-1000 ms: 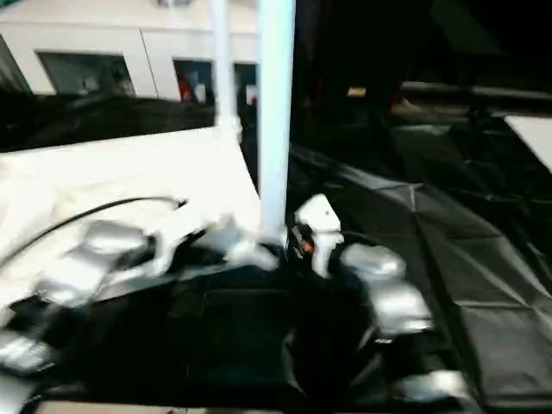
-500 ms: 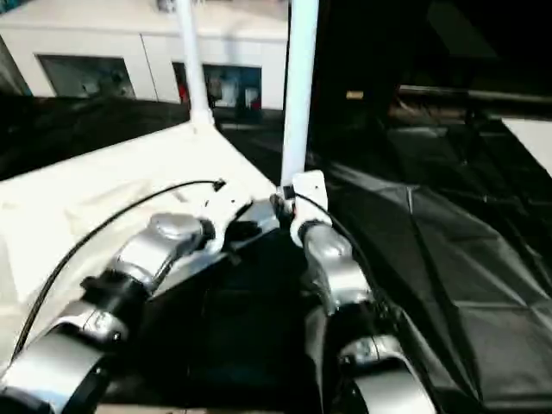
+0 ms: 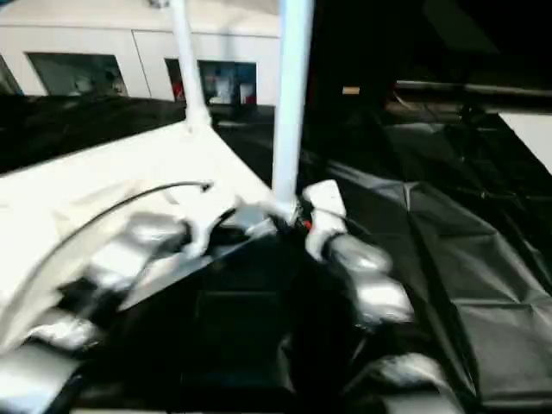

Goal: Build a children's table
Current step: Rotate leg to tighten

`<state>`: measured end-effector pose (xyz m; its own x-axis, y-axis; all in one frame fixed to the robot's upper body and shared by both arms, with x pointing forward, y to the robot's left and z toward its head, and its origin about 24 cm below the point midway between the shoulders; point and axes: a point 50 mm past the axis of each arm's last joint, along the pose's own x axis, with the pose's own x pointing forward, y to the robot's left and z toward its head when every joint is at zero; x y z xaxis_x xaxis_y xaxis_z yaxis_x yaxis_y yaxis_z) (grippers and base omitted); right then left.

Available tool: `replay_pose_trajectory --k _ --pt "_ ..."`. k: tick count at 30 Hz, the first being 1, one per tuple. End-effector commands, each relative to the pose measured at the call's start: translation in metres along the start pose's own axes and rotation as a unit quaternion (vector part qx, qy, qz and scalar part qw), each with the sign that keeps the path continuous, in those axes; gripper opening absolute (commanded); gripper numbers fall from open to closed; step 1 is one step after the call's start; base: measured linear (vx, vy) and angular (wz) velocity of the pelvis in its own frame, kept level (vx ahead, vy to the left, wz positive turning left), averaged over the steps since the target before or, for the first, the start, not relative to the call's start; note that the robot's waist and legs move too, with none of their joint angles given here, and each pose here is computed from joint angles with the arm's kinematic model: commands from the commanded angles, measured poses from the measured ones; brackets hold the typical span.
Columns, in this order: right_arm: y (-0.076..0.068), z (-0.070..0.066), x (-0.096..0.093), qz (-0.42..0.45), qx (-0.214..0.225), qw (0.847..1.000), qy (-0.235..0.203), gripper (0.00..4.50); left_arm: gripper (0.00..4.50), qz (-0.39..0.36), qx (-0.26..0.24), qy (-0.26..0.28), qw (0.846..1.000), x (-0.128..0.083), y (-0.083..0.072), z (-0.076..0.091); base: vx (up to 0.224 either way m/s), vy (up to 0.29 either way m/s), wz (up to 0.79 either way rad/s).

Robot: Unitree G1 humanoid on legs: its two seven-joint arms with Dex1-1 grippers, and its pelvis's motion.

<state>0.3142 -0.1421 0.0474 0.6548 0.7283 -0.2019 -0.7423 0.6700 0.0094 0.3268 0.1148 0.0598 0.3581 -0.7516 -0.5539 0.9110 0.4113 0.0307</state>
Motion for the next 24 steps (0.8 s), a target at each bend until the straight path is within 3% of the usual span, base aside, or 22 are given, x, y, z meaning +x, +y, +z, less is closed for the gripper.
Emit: replay_pose_trajectory --k 1,7,17,18,24 --pt "0.01 0.003 -0.004 0.08 -0.019 0.997 0.004 3.64 0.0 -0.108 0.017 0.007 0.994 0.003 -0.022 -0.006 0.0 0.0 0.0" --pt "0.015 0.0 -0.016 0.149 -0.056 0.987 0.035 3.64 0.0 -0.133 0.031 0.013 0.991 -0.01 -0.024 -0.009 0.0 0.0 0.0" --pt "0.015 -0.002 -0.016 0.164 -0.057 0.984 0.044 3.5 0.0 -0.133 0.034 0.019 0.99 -0.018 -0.023 -0.01 0.0 0.0 0.0" --pt "0.015 -0.002 -0.016 0.163 -0.059 0.984 0.046 3.21 0.0 -0.133 0.034 0.019 0.99 -0.018 -0.023 -0.01 0.0 0.0 0.0" --pt "0.015 -0.005 -0.015 0.164 -0.06 0.983 0.05 2.79 0.0 -0.134 0.033 0.019 0.99 -0.018 -0.023 -0.01 0.0 0.0 0.0"
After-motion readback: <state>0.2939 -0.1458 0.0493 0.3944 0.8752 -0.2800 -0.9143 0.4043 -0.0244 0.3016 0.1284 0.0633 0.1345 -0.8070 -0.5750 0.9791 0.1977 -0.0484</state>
